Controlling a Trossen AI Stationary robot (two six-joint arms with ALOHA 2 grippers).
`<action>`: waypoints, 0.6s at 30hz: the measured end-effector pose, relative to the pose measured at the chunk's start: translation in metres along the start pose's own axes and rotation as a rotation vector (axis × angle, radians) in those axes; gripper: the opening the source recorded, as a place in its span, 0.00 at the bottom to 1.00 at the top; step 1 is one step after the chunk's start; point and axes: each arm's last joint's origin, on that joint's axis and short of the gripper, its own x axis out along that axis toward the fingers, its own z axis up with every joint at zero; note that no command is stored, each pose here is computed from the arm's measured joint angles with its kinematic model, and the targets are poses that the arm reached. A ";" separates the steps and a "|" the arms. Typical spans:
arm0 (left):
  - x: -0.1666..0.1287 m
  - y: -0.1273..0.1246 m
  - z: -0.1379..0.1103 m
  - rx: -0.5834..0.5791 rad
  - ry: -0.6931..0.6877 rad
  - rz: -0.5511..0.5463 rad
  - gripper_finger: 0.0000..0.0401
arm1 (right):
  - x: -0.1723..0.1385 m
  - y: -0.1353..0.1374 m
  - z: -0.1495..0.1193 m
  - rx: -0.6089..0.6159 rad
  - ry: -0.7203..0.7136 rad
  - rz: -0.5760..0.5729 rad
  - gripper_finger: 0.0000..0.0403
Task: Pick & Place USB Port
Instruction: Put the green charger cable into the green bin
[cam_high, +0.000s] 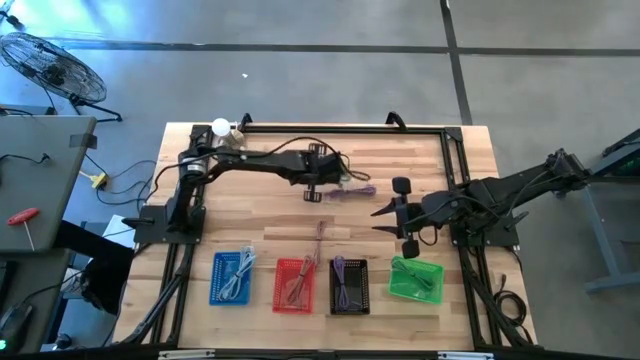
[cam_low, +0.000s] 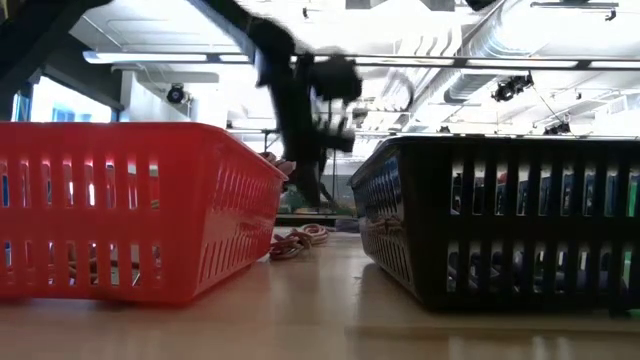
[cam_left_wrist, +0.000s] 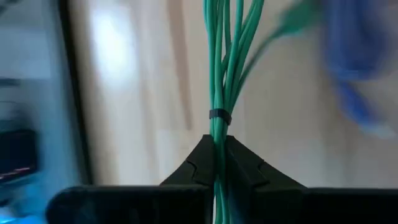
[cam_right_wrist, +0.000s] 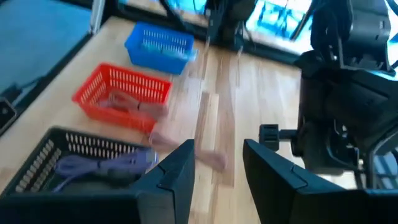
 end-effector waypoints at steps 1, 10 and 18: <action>-0.012 0.001 0.004 0.023 0.021 0.022 0.02 | 0.000 0.000 0.002 -0.008 -0.021 -0.002 0.32; -0.123 0.018 0.032 -0.012 0.011 0.232 0.02 | -0.005 0.002 0.017 -0.089 -0.181 0.012 0.31; -0.244 0.024 0.028 -0.263 -0.297 0.329 0.02 | -0.039 0.016 0.035 -0.200 -0.421 0.069 0.22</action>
